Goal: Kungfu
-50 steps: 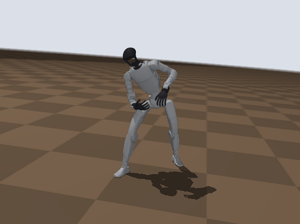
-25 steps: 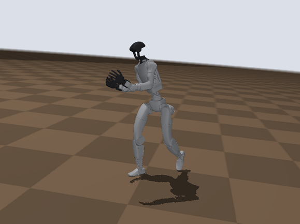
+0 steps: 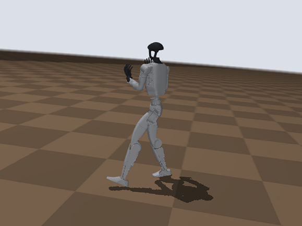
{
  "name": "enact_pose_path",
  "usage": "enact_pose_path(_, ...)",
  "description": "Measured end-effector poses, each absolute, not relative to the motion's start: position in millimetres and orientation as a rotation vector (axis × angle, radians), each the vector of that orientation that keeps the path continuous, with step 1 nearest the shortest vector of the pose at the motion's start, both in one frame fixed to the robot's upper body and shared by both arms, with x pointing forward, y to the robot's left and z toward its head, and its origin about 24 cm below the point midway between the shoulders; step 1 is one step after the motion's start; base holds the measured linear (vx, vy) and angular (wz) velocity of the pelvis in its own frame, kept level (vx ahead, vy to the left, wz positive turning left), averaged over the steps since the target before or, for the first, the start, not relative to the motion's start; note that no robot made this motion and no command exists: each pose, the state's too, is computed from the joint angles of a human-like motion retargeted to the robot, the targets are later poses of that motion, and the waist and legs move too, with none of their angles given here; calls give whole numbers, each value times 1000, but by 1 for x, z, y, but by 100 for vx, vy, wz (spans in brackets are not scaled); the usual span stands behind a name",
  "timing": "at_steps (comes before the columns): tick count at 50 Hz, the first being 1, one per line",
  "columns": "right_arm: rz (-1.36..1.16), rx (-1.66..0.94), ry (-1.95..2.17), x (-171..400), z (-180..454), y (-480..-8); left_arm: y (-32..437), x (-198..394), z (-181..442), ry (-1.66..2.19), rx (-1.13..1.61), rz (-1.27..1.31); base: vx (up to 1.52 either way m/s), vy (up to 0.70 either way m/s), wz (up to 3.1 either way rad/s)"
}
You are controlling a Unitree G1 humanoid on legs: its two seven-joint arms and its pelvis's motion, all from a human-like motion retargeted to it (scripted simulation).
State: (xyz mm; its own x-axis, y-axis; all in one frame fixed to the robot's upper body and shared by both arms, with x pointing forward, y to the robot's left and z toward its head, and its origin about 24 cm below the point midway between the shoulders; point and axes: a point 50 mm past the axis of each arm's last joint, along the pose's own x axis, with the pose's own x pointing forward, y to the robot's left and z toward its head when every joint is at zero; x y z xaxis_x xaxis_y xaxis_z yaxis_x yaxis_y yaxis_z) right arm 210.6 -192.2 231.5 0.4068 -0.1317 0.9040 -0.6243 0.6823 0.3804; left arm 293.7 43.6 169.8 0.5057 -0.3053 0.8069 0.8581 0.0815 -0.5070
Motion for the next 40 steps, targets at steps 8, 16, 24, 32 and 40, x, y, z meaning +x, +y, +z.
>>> enact_pose_path(8,295,691,-1089,194,218,-199,79,286,153,-617,-1018,-826,80,63,-131)
enact_pose_path(16,493,407,-1250,208,259,-155,201,237,157,-715,-306,-530,32,48,-36)
enact_pose_path(24,416,-153,-1392,262,336,-148,351,165,167,-412,347,173,9,3,143)
enact_pose_path(32,53,-1080,-944,388,325,-162,519,67,134,603,1165,931,-2,-16,158)
enact_pose_path(40,-242,-1287,-448,416,259,-218,521,-63,82,1537,989,1098,-7,-5,60)
